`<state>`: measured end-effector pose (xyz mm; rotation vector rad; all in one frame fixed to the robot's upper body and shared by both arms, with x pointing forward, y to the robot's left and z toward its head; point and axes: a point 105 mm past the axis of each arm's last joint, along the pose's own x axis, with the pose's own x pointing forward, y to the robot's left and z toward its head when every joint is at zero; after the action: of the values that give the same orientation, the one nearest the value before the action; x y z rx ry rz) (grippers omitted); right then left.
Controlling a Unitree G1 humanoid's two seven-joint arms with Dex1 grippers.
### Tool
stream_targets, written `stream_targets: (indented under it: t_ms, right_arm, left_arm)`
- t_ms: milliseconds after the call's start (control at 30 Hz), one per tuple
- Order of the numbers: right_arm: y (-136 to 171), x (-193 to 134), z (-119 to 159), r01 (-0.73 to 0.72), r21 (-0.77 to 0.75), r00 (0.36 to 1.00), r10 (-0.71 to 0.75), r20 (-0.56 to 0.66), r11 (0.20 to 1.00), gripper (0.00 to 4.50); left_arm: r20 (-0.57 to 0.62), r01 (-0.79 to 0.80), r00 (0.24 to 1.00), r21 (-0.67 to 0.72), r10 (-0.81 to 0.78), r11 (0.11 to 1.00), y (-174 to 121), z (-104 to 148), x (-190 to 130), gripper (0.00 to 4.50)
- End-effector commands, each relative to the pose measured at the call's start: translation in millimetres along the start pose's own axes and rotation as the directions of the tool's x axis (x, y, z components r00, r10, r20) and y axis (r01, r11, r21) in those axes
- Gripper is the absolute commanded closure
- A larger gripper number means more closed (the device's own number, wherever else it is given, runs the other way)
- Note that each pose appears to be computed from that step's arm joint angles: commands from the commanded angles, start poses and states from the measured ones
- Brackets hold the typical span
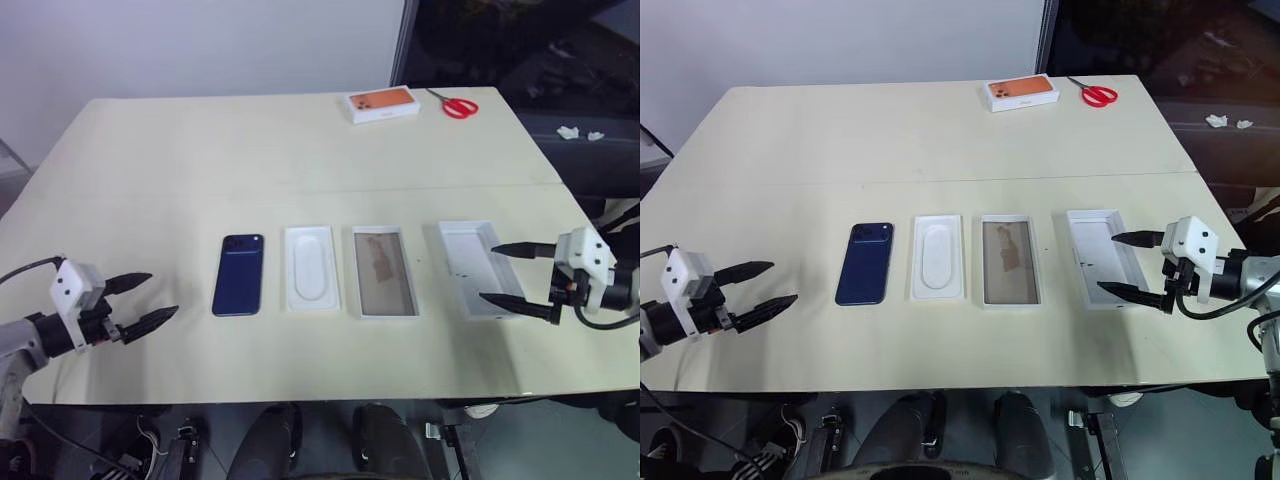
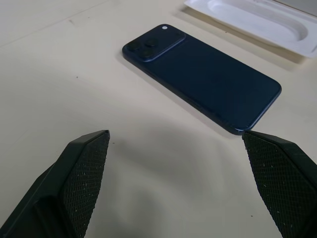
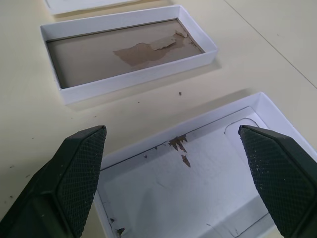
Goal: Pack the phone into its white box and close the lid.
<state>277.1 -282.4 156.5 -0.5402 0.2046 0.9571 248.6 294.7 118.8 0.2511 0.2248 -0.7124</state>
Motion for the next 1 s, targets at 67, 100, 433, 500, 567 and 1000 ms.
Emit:
stream_targets:
  t_ms: [67, 100, 433, 500, 567, 1000]
  right_arm:
    - [-6.5, -3.6, 9.5, 0.011, -0.039, 1.000, -0.011, 0.010, 0.999, 0.02]
    - [-6.3, -2.9, 9.4, 0.010, -0.039, 1.000, -0.009, 0.011, 0.999, 0.02]
    - [-8.8, -5.5, 6.1, 0.018, -0.028, 1.000, -0.018, -0.001, 0.999, 0.02]
    - [-10.1, -7.4, 4.4, 0.027, -0.021, 1.000, -0.027, -0.005, 0.999, 0.02]
    - [-11.3, -9.5, 1.5, 0.039, -0.018, 0.999, -0.039, -0.016, 0.999, 0.02]
    - [-16.1, -11.9, -1.8, 0.073, 0.045, 0.997, -0.072, -0.018, 0.996, 0.02]
  left_arm:
    - [0.042, -0.042, 0.998, 0.043, 0.040, 0.998, 4.4, 12.2, -6.8, 0.00]
    - [0.041, -0.045, 0.998, 0.042, 0.043, 0.998, 4.7, 12.3, -6.9, 0.00]
    - [0.027, -0.045, 0.999, 0.048, 0.044, 0.998, 5.6, 12.0, -6.4, 0.00]
    - [0.030, -0.052, 0.998, 0.046, 0.051, 0.998, 6.7, 12.0, -6.6, 0.00]
    - [0.034, -0.060, 0.998, 0.044, 0.058, 0.997, 7.8, 12.5, -6.4, 0.00]
    - [0.054, -0.086, 0.995, 0.015, 0.085, 0.996, 14.6, 16.1, -3.0, 0.00]
